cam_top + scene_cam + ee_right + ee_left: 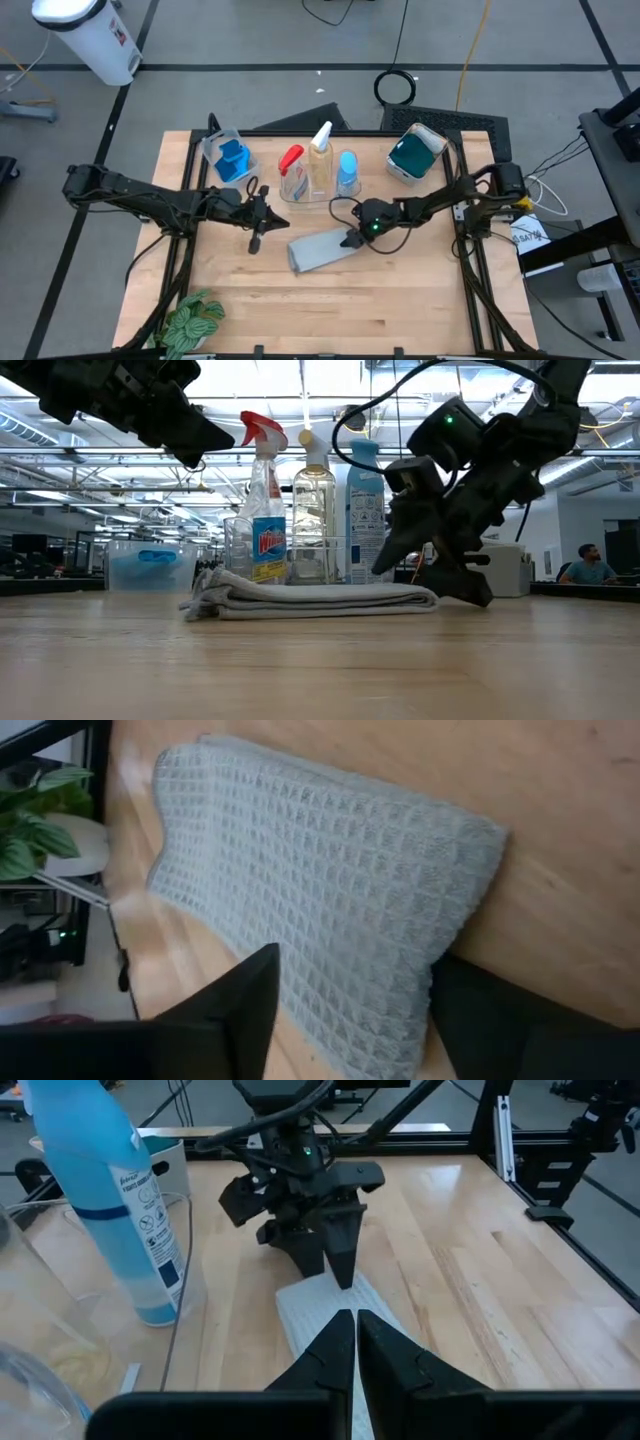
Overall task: Pick & Place Kitchen Items
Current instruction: Put the gray microfiber towel into the gray bin
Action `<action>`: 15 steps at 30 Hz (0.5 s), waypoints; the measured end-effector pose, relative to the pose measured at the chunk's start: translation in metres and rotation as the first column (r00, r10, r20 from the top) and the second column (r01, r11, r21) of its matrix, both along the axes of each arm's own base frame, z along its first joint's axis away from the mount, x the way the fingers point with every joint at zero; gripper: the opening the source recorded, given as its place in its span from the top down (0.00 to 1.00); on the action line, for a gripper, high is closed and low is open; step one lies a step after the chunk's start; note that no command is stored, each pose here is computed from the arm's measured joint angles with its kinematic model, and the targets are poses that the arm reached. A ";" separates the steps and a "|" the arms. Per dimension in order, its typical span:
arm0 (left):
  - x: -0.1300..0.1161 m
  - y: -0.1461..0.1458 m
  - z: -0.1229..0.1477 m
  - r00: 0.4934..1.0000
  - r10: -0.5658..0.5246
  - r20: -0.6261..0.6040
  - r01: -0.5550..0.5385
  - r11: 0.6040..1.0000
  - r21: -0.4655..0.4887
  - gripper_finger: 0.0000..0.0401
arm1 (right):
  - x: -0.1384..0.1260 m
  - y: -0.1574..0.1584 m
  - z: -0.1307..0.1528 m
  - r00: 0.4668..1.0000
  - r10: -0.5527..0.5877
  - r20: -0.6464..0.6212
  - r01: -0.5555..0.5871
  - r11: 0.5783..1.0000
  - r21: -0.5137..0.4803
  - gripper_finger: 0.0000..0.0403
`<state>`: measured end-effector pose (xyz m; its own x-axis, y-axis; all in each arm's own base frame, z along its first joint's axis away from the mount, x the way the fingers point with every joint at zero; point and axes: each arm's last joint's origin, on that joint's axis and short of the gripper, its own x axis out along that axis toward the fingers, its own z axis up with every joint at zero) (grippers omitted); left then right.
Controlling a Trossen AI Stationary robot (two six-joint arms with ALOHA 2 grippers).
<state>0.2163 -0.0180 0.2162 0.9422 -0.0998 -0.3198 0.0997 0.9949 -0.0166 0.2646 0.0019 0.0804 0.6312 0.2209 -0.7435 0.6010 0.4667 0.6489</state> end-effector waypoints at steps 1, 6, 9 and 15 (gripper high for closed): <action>0.000 0.000 0.000 1.000 0.000 0.001 0.000 1.000 0.000 0.95 | 0.000 0.000 -0.002 1.000 -0.001 -0.006 0.001 1.000 -0.003 0.46; 0.000 0.000 0.000 1.000 0.001 0.001 -0.001 1.000 -0.002 0.95 | -0.001 -0.001 -0.005 1.000 0.001 -0.016 -0.002 0.999 -0.049 0.60; 0.000 0.000 0.000 1.000 0.001 0.001 -0.001 1.000 -0.002 0.95 | -0.001 -0.001 -0.005 1.000 0.006 -0.013 -0.007 0.997 -0.080 0.69; 0.000 0.000 0.000 1.000 0.001 0.000 -0.001 1.000 -0.003 0.95 | -0.001 -0.001 -0.005 0.999 0.047 -0.004 -0.047 0.993 -0.111 0.85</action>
